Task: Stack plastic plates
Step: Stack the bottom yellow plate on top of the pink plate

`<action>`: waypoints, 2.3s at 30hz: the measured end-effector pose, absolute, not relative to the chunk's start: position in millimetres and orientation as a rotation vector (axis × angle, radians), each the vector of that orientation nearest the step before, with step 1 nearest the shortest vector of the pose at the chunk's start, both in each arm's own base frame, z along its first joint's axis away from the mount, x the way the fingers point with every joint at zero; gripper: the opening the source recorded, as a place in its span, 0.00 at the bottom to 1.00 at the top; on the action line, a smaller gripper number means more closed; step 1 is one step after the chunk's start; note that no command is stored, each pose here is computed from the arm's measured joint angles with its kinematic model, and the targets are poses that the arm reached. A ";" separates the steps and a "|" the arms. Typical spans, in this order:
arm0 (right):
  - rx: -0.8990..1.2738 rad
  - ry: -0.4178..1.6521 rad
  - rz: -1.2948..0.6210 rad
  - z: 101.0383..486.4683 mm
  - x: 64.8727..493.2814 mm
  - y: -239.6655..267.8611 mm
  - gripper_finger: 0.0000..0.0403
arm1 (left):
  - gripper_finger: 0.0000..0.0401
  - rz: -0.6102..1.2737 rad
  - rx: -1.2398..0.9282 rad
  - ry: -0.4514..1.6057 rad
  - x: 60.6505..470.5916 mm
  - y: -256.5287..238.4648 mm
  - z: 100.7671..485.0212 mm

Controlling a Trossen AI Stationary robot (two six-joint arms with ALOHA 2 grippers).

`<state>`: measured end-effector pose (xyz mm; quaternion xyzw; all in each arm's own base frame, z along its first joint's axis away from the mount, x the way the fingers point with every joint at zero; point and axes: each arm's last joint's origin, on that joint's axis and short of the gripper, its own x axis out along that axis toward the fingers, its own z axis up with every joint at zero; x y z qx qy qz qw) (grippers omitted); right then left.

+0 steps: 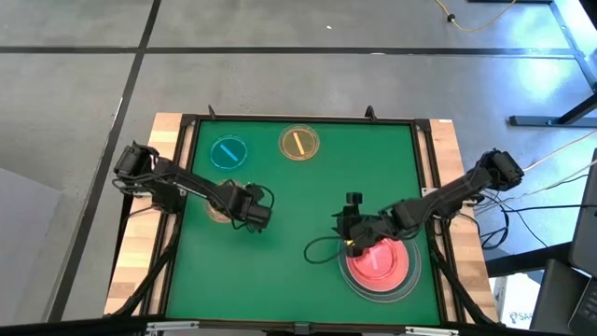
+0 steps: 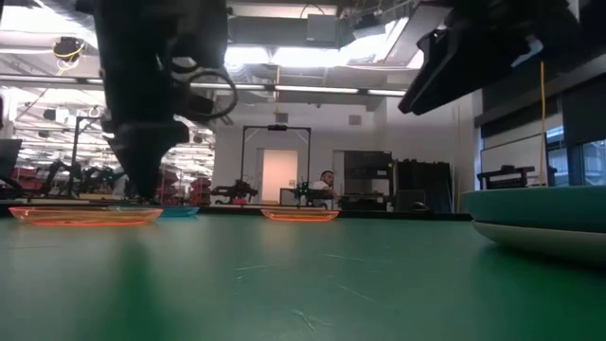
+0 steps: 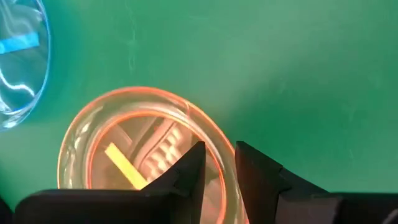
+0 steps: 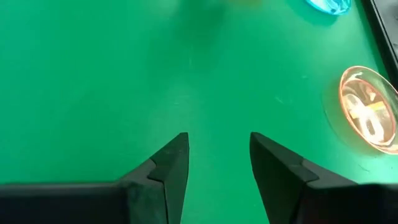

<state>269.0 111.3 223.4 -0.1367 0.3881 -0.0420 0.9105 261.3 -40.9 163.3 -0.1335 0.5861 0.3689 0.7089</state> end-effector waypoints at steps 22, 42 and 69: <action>-0.284 0.764 -0.076 226.0 271.8 112.5 0.40 | 0.20 0.792 -0.381 1.293 256.2 -26.4 139.9; -0.288 0.764 -0.075 226.0 271.8 112.5 0.40 | 0.07 0.776 -0.341 1.338 251.2 -22.1 136.0; -0.305 0.716 0.091 229.7 276.3 118.5 0.40 | 0.01 0.041 0.113 0.879 315.6 -105.1 198.7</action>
